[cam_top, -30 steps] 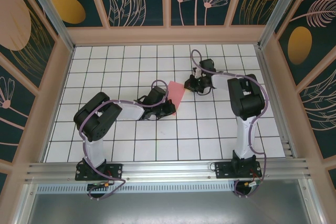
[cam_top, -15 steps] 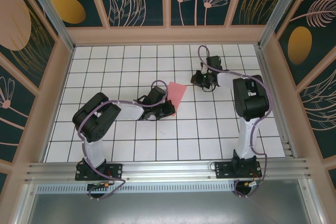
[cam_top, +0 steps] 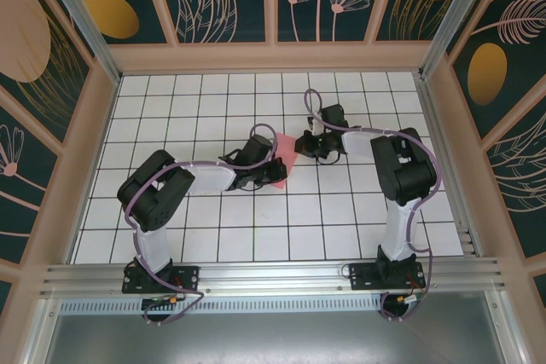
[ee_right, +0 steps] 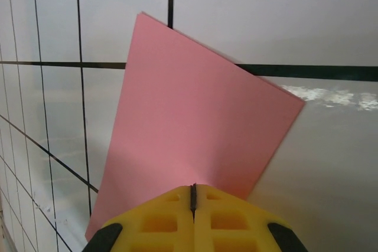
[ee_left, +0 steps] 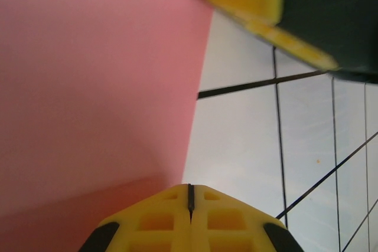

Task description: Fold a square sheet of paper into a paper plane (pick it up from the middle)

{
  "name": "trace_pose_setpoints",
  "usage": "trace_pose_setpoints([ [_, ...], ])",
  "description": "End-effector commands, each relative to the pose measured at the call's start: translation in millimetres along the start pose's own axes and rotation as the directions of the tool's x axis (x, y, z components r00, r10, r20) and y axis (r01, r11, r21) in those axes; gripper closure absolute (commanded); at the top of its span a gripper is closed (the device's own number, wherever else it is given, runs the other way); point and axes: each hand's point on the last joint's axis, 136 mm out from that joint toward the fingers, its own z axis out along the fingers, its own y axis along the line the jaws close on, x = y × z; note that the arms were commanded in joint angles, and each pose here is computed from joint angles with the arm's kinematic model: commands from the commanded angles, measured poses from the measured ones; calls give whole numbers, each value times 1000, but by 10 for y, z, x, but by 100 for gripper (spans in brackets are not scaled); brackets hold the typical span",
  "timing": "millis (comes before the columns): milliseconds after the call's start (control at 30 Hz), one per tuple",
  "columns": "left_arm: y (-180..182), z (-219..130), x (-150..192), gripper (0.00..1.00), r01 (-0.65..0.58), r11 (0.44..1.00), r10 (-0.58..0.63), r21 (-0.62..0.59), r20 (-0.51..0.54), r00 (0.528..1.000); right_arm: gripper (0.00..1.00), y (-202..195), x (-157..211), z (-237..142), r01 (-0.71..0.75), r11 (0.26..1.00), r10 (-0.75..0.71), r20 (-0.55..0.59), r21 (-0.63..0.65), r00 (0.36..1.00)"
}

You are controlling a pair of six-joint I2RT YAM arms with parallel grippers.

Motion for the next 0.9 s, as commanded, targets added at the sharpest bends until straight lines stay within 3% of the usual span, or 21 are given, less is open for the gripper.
trace_pose_setpoints([
  [0, -178, 10, -190, 96, -74, 997, 73, 29, 53, 996, 100, -66, -5, 68, 12, 1000, -12, -7, 5, 1000],
  [133, -166, 115, -199, 96, -102, 994, 101, 26, 40, 994, 100, -146, 43, 111, 3, 1000, -3, -28, 26, 1000],
  [300, 36, 226, -200, 98, -147, 987, 149, -62, 28, 988, 100, -222, 94, 143, -5, 999, 7, -44, 50, 999],
  [567, 27, 313, -38, 100, -167, 986, 167, 14, -29, 986, 100, -325, 145, 184, -24, 996, 29, -60, 85, 998],
  [867, 313, 295, 255, 100, -201, 979, 196, -32, -118, 973, 100, -533, 198, 232, -61, 982, 76, -82, 179, 994],
])
